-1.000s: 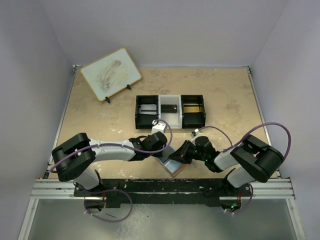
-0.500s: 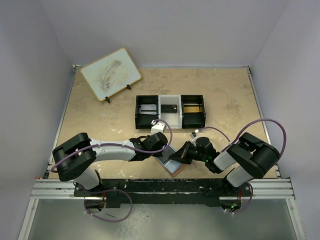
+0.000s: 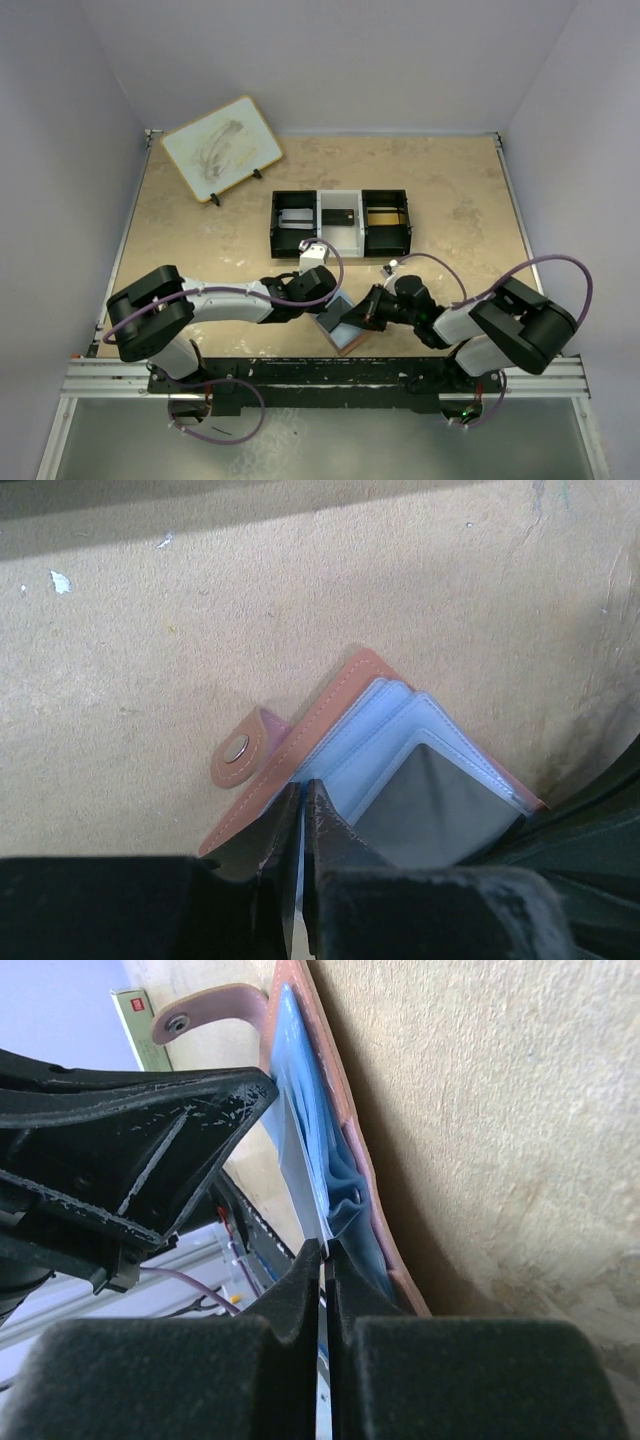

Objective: Take the credit cards out of the card holder

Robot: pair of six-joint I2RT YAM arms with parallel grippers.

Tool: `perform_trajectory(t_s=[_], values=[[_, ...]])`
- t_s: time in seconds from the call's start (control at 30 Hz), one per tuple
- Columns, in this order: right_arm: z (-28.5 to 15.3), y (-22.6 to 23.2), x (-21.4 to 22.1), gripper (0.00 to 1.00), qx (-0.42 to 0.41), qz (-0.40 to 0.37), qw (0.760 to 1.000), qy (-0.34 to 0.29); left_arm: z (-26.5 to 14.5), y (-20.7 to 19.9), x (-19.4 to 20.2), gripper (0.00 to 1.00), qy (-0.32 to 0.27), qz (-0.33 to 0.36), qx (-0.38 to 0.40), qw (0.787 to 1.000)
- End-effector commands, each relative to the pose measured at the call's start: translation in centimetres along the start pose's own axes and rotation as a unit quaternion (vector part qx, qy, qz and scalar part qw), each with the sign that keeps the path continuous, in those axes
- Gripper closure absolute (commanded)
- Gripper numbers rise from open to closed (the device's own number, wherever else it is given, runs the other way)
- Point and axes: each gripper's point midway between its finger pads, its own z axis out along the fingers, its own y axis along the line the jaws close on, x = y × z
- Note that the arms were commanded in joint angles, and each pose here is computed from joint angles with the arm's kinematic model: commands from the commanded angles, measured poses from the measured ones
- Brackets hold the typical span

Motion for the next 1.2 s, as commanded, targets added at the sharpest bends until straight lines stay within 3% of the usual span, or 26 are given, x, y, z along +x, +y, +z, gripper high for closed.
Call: perform_trajectory(t_s=[0.0,0.7,1.17], values=[[-0.6,-1.6,0.9,1.00,0.040,-0.022,0.999,0.017,1.2,4.5,3.8,0.99,0.049,0.028,-0.075,0.996],[-1.8,-3.2,1.6,1.00,0.066,-0.014,0.998,0.019,1.0,4.4,3.3,1.00,0.042,0.031,-0.077,0.996],[-2.0,-3.5,1.9,0.95,0.058,-0.020,0.998,0.022,1.1,4.1,3.1,1.00,0.042,0.031,-0.073,0.996]])
